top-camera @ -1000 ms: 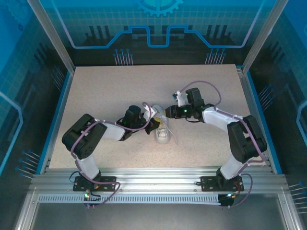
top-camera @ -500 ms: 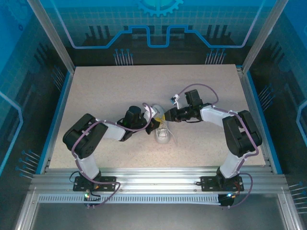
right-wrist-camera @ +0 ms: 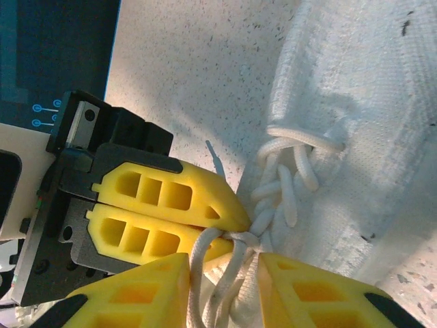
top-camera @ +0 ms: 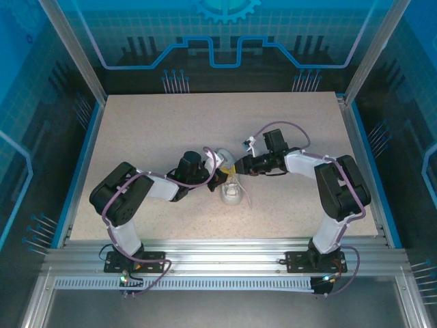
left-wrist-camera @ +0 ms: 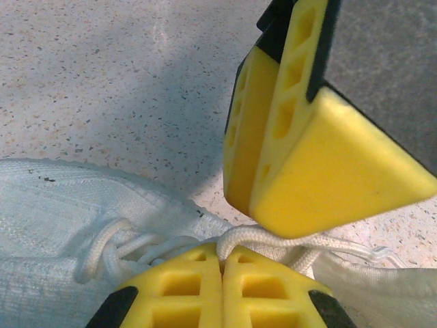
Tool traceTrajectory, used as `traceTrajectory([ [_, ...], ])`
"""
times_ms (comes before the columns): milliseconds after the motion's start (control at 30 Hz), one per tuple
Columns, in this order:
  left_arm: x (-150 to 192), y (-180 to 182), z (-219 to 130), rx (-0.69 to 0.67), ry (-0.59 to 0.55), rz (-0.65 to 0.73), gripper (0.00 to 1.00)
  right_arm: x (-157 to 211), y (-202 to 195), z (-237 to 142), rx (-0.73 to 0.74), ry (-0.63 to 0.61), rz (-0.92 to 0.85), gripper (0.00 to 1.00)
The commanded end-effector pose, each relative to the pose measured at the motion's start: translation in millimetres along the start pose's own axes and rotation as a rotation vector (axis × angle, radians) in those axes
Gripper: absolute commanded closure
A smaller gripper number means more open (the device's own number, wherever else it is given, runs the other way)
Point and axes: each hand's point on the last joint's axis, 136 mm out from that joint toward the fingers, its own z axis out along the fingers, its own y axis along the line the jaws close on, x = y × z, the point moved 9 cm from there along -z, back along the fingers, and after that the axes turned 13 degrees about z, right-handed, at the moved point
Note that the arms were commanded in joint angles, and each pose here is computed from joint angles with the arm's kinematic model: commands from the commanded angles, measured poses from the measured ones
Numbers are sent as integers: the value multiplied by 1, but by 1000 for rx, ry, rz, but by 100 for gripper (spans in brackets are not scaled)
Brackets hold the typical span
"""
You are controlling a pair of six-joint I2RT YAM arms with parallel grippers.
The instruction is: Tie the shoes
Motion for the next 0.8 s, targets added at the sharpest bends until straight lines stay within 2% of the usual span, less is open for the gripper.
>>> traceTrajectory([
  [0,-5,1,3,-16,-33,26,100,-1,-9,-7,-16,-12,49,68],
  [133,-5,1,2,-16,-34,26,100,-2,-10,-13,-29,-38,66,67],
  [467,-6,2,3,-14,-33,21,100,0,-12,-9,-66,-8,63,63],
  [767,-8,2,3,-15,-31,24,100,7,-15,0,-73,57,72,69],
])
